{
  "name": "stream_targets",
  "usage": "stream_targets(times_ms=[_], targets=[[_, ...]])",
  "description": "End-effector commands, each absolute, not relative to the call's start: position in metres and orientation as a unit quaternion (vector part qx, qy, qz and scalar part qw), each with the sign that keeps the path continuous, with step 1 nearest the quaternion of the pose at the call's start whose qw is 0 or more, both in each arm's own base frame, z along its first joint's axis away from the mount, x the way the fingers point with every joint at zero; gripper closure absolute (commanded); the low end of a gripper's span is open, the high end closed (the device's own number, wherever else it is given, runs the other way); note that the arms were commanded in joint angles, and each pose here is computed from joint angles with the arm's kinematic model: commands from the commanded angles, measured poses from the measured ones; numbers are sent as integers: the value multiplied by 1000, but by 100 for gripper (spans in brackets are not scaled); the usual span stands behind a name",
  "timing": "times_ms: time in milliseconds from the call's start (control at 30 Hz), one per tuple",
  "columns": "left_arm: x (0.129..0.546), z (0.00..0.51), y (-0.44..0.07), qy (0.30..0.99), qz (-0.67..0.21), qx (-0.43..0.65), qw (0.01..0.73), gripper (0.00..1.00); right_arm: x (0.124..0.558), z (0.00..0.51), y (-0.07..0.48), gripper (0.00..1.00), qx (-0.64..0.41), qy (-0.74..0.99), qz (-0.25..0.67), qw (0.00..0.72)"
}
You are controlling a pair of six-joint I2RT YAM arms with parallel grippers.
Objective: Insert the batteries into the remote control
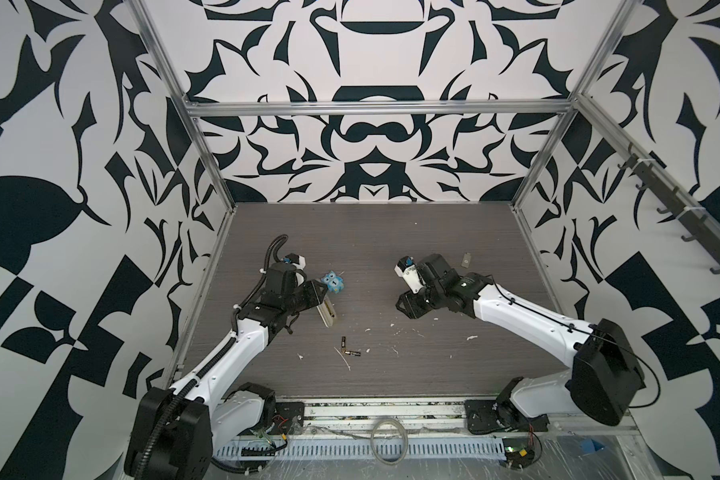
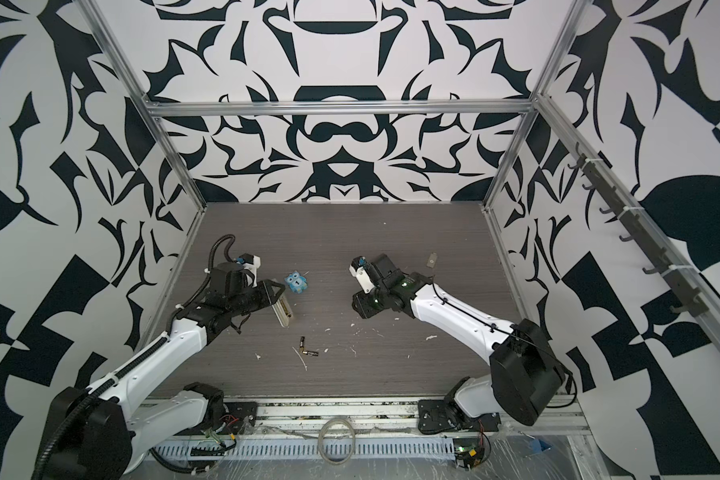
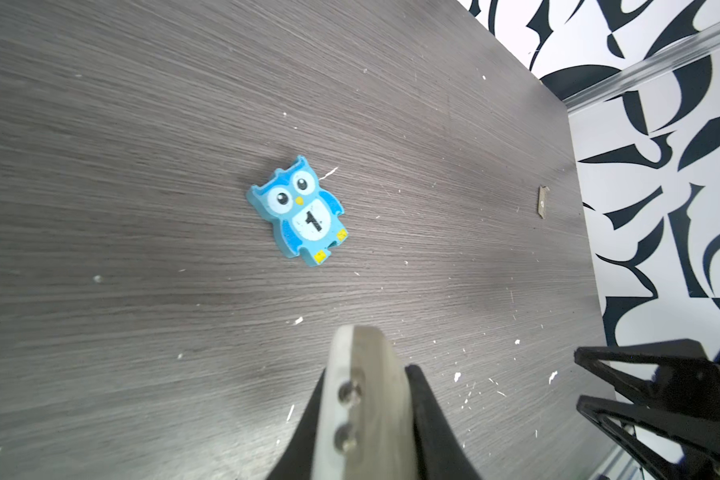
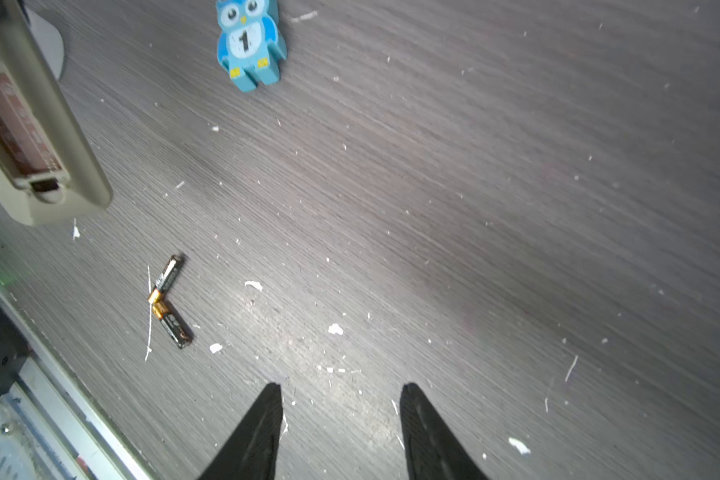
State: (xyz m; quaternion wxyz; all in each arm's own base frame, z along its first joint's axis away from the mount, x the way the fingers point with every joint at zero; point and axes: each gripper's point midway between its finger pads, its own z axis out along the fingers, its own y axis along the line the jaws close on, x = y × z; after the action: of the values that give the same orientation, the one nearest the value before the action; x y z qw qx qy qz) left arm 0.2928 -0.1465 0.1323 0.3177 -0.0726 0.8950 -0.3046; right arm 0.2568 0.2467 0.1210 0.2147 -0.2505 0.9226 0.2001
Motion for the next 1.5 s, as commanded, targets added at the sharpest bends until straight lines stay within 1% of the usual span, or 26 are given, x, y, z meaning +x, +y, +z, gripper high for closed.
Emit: stream_targets(times_ms=[0,100,200,300,400,567,700,767,833,933,1067,1167,1467], targets=[[292,135,-143,889,-309,-69,330,100,247,133,259,51,-255,917,230,202],[293,136,-139,885,-313,-77,336,100,225,134,275,51,-298,899,250,201],[295,136,-135,880,-319,-89,340,100,204,131,290,51,-355,879,247,200],[296,135,-131,878,-322,-98,341,100,192,124,301,52,-394,865,240,198],[295,135,-127,878,-319,-105,342,100,189,122,310,52,-410,858,242,195],[293,130,-118,881,-304,-118,343,100,199,124,327,53,-399,860,249,199],[291,126,-109,881,-295,-129,346,100,211,126,336,54,-336,883,256,205],[290,124,-105,881,-289,-135,350,100,212,126,341,55,-307,889,271,205],[290,122,-101,880,-286,-142,353,100,208,125,347,55,-299,892,271,205],[290,122,-97,877,-286,-148,356,100,194,122,361,55,-335,882,261,204],[290,124,-97,875,-294,-146,356,100,182,114,373,55,-388,865,260,184],[289,125,-97,873,-295,-147,360,100,178,114,381,55,-426,848,265,172],[286,125,-94,870,-299,-153,362,100,172,97,393,56,-502,824,225,131]])
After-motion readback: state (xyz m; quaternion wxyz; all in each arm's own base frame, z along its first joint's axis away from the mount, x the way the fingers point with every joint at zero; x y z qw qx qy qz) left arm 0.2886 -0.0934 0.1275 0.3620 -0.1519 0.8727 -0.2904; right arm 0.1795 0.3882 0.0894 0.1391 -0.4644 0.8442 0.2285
